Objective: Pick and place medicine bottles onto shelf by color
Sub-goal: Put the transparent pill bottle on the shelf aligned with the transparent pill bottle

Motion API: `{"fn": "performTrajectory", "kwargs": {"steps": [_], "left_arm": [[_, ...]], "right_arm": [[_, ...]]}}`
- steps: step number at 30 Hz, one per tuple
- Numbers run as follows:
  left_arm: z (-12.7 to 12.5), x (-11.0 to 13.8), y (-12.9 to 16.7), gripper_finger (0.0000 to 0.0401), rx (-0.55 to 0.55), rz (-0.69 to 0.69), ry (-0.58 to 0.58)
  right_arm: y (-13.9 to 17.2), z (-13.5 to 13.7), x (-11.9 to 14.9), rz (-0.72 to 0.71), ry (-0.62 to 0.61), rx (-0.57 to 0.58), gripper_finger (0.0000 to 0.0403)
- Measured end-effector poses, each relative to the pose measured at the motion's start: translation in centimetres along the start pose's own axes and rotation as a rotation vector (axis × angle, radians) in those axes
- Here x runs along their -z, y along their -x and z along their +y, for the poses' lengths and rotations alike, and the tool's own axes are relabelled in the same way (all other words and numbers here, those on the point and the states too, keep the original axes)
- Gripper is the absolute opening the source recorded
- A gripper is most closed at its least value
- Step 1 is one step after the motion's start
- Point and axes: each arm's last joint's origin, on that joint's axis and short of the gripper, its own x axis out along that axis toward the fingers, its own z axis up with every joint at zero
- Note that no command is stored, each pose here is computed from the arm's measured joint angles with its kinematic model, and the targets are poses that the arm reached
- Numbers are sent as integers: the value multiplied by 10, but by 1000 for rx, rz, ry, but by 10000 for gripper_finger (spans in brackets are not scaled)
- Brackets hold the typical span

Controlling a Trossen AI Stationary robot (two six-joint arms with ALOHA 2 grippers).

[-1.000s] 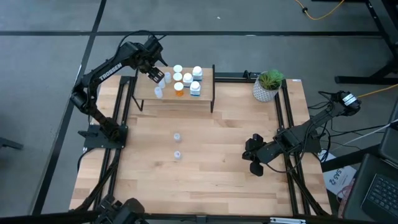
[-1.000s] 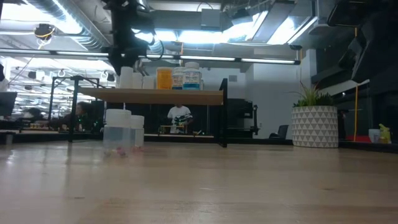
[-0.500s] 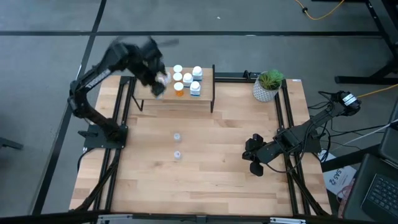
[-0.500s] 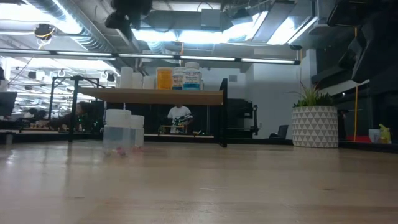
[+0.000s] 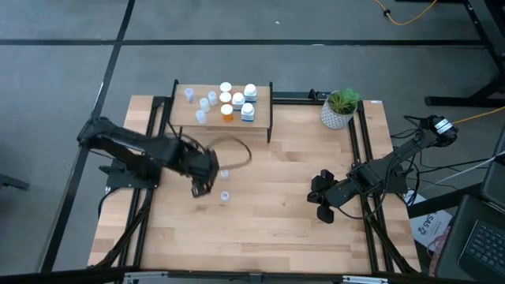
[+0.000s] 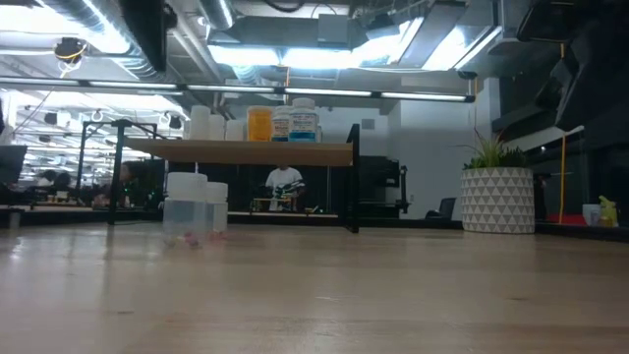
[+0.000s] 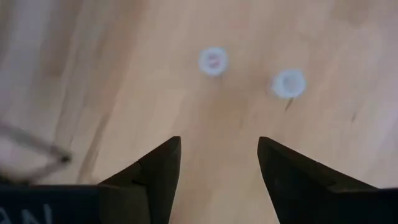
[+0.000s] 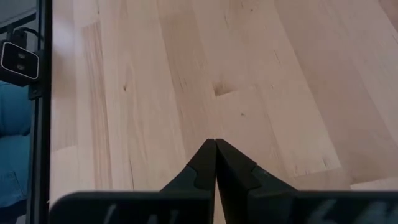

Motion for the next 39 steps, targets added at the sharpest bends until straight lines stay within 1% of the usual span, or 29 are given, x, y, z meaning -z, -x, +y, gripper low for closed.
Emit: {"fn": "performTrajectory", "kwargs": {"steps": [2, 3, 5, 8, 10, 12, 15, 17, 23, 26, 30, 33, 36, 38, 39], "left_arm": [[-11, 3, -23, 206, 7, 16, -121], [-14, 4, -35, 206, 6, 52, -152], [-14, 3, -56, 206, -14, 123, -186], [-9, -8, -74, 206, -82, 142, -240], [-6, -19, -77, 206, -103, 113, -272], [-3, -29, -76, 206, -96, 93, -291], [-3, -40, -86, 206, -29, 74, -311], [-5, -45, -95, 206, -19, 78, -340], [-10, -48, -119, 206, -43, 143, -392], [-13, -50, -124, 206, -31, 129, -413], [-15, -51, -132, 206, -31, 144, -434], [-17, -52, -135, 206, -32, 146, -434], [-16, -50, -140, 206, -44, 177, -442], [-19, -54, -146, 206, -36, 153, -440], [-19, -53, -147, 206, -41, 167, -442]], "right_arm": [[0, 0, 0, -3, -2, -2, 13], [0, 1, -1, -8, -4, -7, 13], [0, 1, -2, -16, -7, -14, 13], [0, 4, -4, -39, -16, -37, 13], [0, 5, -5, -50, -20, -47, 13], [0, 6, -6, -62, -25, -60, 13], [0, 6, -6, -67, -26, -65, 13], [1, 6, -6, -67, -25, -65, 13], [0, 6, -6, -66, -24, -65, 13], [0, 6, -6, -66, -21, -64, 13], [0, 6, -6, -66, -22, -64, 13], [0, 6, -6, -65, -22, -63, 13], [0, 6, -6, -65, -21, -63, 13], [0, 6, -6, -64, -21, -62, 13], [0, 6, -6, -64, -21, -62, 13]]}}
